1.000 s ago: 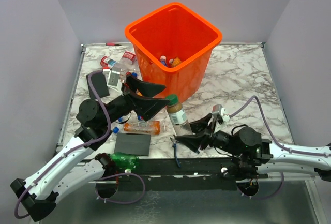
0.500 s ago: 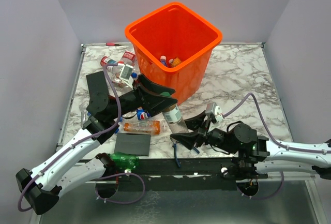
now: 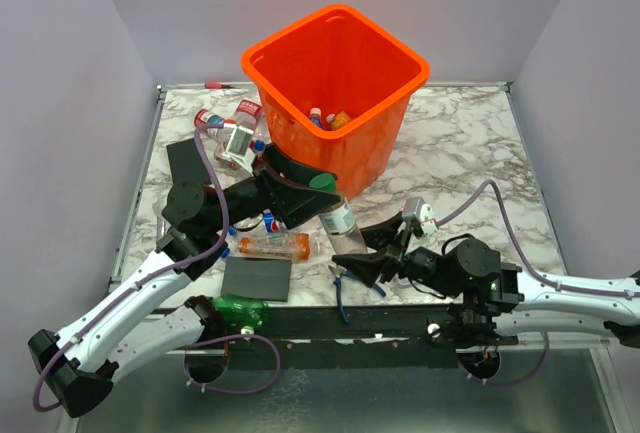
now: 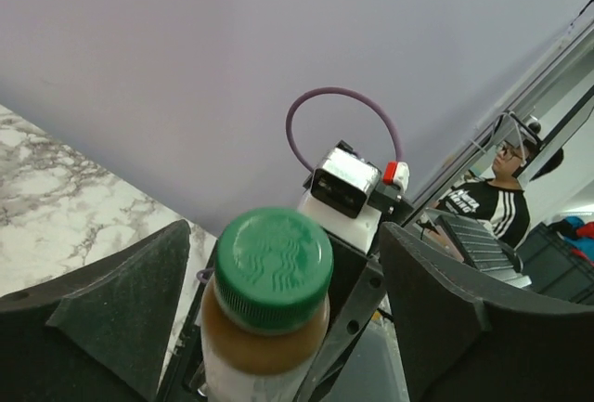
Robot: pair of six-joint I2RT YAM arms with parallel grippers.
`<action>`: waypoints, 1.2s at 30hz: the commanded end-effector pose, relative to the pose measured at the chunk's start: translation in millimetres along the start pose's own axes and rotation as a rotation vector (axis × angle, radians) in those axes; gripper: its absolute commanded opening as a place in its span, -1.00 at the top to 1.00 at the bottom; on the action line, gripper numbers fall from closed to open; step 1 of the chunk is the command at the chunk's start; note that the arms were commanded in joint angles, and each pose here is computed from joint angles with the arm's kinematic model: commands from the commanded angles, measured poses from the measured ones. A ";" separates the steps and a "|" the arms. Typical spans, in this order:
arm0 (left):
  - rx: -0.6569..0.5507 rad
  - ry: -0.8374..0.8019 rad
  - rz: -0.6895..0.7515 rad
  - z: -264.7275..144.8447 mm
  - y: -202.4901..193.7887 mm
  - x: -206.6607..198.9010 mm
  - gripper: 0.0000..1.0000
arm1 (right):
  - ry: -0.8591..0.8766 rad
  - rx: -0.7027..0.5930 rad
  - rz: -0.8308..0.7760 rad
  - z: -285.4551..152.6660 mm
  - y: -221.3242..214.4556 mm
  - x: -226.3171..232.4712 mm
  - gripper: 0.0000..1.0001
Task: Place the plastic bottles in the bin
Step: Pick up the plastic bottle from the corner of the board.
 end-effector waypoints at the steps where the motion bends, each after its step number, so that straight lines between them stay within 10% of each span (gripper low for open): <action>1: -0.006 -0.025 0.034 -6.1 0.1 -6.4 -0.51 | -0.033 -0.093 0.016 -5.6 18.5 -3.4 0.99; 7: -0.016 -0.007 0.038 -6.5 0.7 -3.8 0.01 | -0.031 -0.057 0.016 -1.0 10.2 -2.7 0.99; 12: -0.011 0.003 0.030 -4.4 -0.1 -0.7 -0.60 | -0.031 -0.023 0.011 4.2 3.3 -2.1 0.99; 14: -0.008 0.003 0.029 -4.1 -0.6 -0.7 -0.56 | -0.032 -0.023 0.011 4.2 2.3 -2.5 0.99; 22: 0.014 -0.019 0.047 -4.6 -3.0 -2.5 1.00 | -0.042 -0.028 0.026 3.5 2.4 -3.3 0.99; 29: -0.046 0.078 0.160 -6.3 17.7 -2.2 1.00 | -0.107 0.025 0.117 7.9 11.2 -1.3 -0.97; 36: -0.204 0.212 0.465 -1.3 88.0 -20.7 1.00 | -0.075 0.051 0.261 -1.9 40.8 16.0 -1.00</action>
Point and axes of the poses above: each gripper's point midway between its finger pads, its own z axis out along the fingers, its own x axis along the line the jaws close on, y = z × x, the point moved 5 cm from there along -z, back along the fingers, and after that the axes turned 5 degrees about z, right-handed, at the moved point
